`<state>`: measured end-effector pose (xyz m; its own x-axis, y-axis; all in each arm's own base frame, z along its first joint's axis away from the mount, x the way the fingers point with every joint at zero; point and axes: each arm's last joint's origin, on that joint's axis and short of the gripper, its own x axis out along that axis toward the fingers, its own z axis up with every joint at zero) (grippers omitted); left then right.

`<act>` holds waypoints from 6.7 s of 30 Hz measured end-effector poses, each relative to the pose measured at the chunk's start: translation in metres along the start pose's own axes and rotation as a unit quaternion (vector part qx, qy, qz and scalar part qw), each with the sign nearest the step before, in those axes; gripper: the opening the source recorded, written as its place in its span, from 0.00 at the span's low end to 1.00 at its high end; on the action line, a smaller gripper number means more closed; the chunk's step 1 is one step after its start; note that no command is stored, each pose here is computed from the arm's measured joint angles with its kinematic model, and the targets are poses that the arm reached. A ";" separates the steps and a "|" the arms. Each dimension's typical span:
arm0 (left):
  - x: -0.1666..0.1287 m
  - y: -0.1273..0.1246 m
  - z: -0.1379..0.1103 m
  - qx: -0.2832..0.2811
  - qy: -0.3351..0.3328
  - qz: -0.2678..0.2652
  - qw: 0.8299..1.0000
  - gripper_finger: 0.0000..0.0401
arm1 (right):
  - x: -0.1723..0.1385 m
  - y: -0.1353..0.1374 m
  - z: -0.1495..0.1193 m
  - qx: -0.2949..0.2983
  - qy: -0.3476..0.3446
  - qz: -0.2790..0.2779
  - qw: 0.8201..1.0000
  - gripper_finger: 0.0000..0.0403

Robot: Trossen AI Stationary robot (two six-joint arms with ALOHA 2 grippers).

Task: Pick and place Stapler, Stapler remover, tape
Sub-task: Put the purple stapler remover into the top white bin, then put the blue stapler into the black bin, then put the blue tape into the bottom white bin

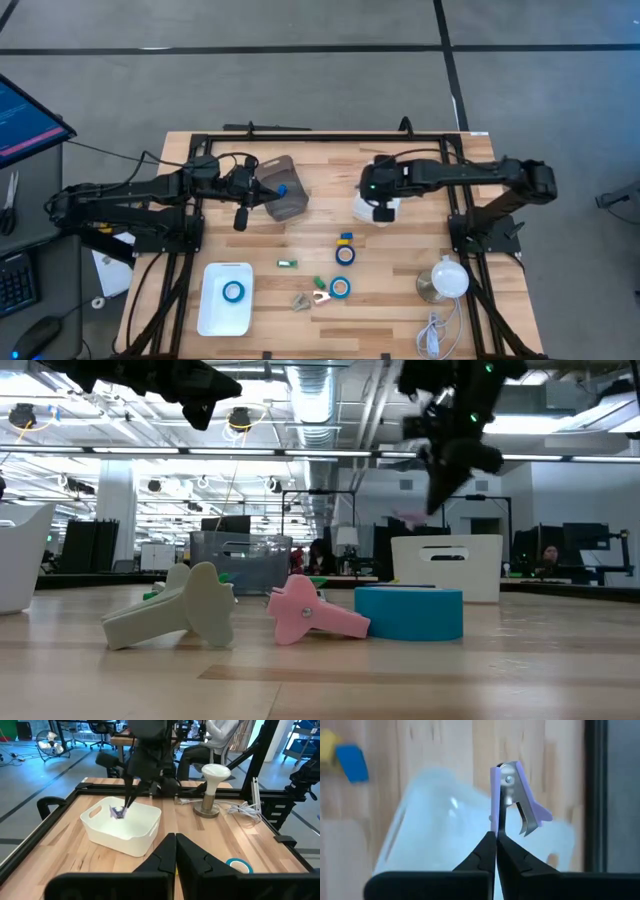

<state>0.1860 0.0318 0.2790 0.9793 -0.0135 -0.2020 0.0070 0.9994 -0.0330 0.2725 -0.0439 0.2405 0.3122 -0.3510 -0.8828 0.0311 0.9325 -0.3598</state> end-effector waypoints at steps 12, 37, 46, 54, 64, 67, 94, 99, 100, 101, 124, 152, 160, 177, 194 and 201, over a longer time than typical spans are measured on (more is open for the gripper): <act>0.000 0.000 0.000 0.000 -0.001 0.000 1.000 0.00 | 0.075 0.007 -0.033 0.032 0.095 0.059 0.993 0.00; 0.000 0.000 0.000 0.000 0.000 0.000 1.000 0.00 | 0.016 -0.010 -0.031 0.043 -0.024 -0.013 0.999 0.17; 0.000 0.000 0.000 0.000 0.000 0.000 1.000 0.00 | -0.043 0.012 -0.026 0.069 -0.179 0.050 0.980 0.11; 0.000 0.000 0.000 0.002 0.000 0.000 1.000 0.00 | -0.063 0.044 -0.020 0.018 -0.237 0.089 0.967 0.02; 0.000 0.000 0.000 0.001 0.000 0.000 1.000 0.00 | -0.043 0.071 -0.004 0.003 -0.218 0.111 0.970 0.08; 0.000 0.000 0.000 0.000 0.000 0.000 1.000 0.00 | -0.028 0.078 0.004 0.001 -0.209 0.111 0.972 0.11; 0.000 0.000 -0.002 -0.011 0.009 0.000 1.000 0.00 | 0.080 0.107 0.014 -0.032 -0.072 0.077 0.994 0.49; 0.000 0.000 -0.002 -0.011 0.009 0.000 1.000 0.00 | 0.082 0.102 0.015 -0.024 -0.076 0.108 0.991 0.41; 0.000 0.000 -0.002 -0.011 0.009 0.000 1.000 0.00 | 0.082 0.101 0.015 -0.023 -0.078 0.112 0.990 0.40; 0.000 0.000 -0.002 -0.011 0.009 0.000 1.000 0.00 | 0.082 0.101 0.016 -0.022 -0.082 0.116 0.990 0.38; 0.000 0.000 -0.002 -0.011 0.009 0.000 1.000 0.00 | 0.081 0.102 0.019 -0.029 -0.099 0.148 0.984 0.30; 0.000 0.000 -0.004 -0.014 0.022 0.000 1.000 0.00 | 0.060 0.103 0.036 0.016 -0.060 0.097 0.993 0.29; 0.000 0.000 -0.006 -0.016 0.028 0.000 0.999 0.00 | 0.094 0.114 0.031 -0.014 -0.007 0.083 0.996 0.29; 0.000 0.000 -0.006 -0.018 0.029 0.000 0.999 0.00 | 0.093 0.106 0.036 -0.017 -0.037 0.078 0.996 0.19; 0.000 0.000 -0.006 -0.018 0.029 0.000 0.999 0.00 | 0.090 0.102 0.040 -0.020 -0.040 0.038 0.998 0.05; 0.000 0.000 -0.006 -0.018 0.030 0.000 0.999 0.00 | 0.069 0.094 0.063 -0.031 -0.047 0.034 0.998 0.00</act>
<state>0.1847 0.0315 0.2732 0.9653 -0.0170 -0.2607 -0.0010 0.9976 -0.0687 0.3572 0.0254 0.1648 0.3987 -0.2755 -0.8747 -0.0508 0.9457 -0.3210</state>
